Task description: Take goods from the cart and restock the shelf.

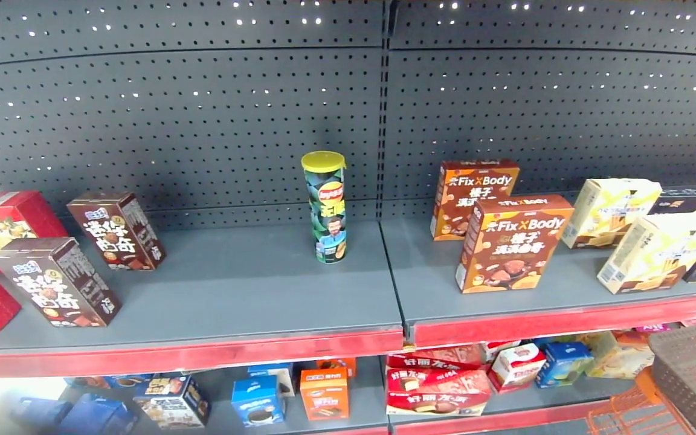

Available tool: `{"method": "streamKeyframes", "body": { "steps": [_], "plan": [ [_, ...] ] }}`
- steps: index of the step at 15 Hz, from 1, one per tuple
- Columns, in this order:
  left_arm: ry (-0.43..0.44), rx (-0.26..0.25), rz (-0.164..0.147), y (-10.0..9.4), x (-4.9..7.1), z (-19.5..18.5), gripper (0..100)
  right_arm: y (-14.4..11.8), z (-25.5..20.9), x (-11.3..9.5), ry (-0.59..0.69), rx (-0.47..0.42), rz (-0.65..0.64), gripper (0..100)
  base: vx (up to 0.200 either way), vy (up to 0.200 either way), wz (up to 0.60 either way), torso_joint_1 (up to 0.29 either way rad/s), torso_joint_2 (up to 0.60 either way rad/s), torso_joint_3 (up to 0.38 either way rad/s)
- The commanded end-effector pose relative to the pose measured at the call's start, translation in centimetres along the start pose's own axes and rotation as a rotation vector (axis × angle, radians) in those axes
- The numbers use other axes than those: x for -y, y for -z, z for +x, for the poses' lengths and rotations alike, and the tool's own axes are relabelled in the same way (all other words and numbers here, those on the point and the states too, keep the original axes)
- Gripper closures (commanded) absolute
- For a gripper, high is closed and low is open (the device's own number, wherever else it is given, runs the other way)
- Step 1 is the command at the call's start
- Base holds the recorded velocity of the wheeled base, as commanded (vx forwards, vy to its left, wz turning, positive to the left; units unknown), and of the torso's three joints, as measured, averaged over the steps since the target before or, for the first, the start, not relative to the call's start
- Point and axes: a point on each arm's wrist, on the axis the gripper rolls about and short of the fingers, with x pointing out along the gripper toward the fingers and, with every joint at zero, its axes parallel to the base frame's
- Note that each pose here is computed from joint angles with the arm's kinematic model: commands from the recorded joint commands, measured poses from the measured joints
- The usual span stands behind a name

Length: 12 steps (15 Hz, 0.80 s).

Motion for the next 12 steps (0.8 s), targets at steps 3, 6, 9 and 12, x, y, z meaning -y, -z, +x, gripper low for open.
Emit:
{"method": "streamKeyframes", "body": {
  "steps": [3,6,9,12],
  "plan": [
    [-0.001,0.002,0.000,-0.01,0.00,0.00,0,0.05,0.03,-0.02,-0.002,-0.003,0.000,100,0.000,0.133,0.00,0.000,0.00,0.003],
    [-0.003,-0.001,-0.001,0.00,-0.01,0.01,0,0.15,-0.02,-0.04,-0.002,-0.004,0.001,100,0.000,0.000,0.00,0.000,0.00,0.000],
    [-0.001,0.002,0.000,-0.01,0.00,0.00,0,0.19,-0.03,-0.04,-0.001,-0.006,0.001,100,0.000,0.000,0.00,0.000,0.00,0.000],
    [-0.001,0.002,0.001,-0.01,0.00,0.00,0,0.19,-0.03,-0.05,-0.003,-0.006,0.001,100,0.000,0.000,0.00,0.000,0.00,0.000]
  ]
}}
